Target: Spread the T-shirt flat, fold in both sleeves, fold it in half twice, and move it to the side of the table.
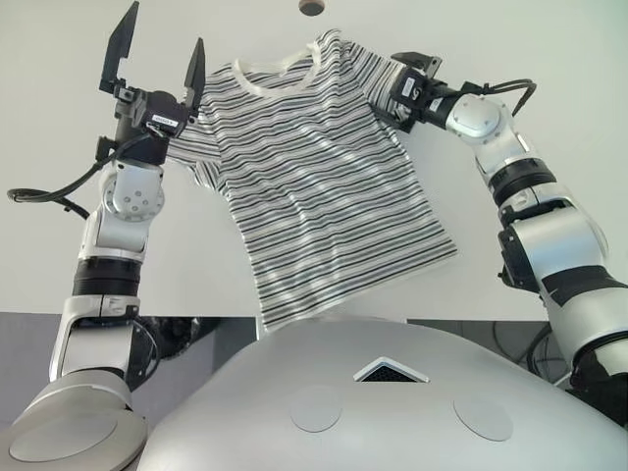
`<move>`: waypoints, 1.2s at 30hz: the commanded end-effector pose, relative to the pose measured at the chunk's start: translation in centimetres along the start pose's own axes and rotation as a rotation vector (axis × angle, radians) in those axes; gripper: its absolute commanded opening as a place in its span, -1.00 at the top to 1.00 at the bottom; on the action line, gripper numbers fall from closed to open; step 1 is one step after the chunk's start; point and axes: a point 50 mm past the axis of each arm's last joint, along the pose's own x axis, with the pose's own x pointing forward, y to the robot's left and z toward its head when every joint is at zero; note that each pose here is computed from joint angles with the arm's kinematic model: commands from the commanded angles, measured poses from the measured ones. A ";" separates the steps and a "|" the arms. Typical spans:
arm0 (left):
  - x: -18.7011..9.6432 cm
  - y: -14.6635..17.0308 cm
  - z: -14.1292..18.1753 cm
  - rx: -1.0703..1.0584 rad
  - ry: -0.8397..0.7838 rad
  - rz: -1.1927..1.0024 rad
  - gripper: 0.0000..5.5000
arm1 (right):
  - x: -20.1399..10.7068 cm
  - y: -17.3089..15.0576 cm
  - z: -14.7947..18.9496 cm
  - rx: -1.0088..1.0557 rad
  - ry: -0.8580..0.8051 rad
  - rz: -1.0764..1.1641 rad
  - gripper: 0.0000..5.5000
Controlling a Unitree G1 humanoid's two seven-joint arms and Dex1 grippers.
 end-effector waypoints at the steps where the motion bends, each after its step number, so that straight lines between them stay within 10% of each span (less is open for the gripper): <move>1: -0.2 -0.5 0.0 0.000 0.021 -0.037 -0.29 | -0.4 0.9 -1.9 -0.053 0.126 0.054 -0.58; 15: -2.3 -7.7 0.3 0.107 0.057 -0.472 -0.29 | -8.2 1.2 -9.8 0.011 0.408 -0.019 -0.58; 25: -2.2 -8.3 8.6 -0.205 -0.183 -0.641 -0.29 | -8.9 -0.5 -7.4 -0.015 0.182 -0.133 -0.58; 36: -9.2 -9.2 6.8 0.001 -0.068 -1.182 -0.29 | -13.8 -5.9 0.3 -0.057 -0.162 -0.415 -0.58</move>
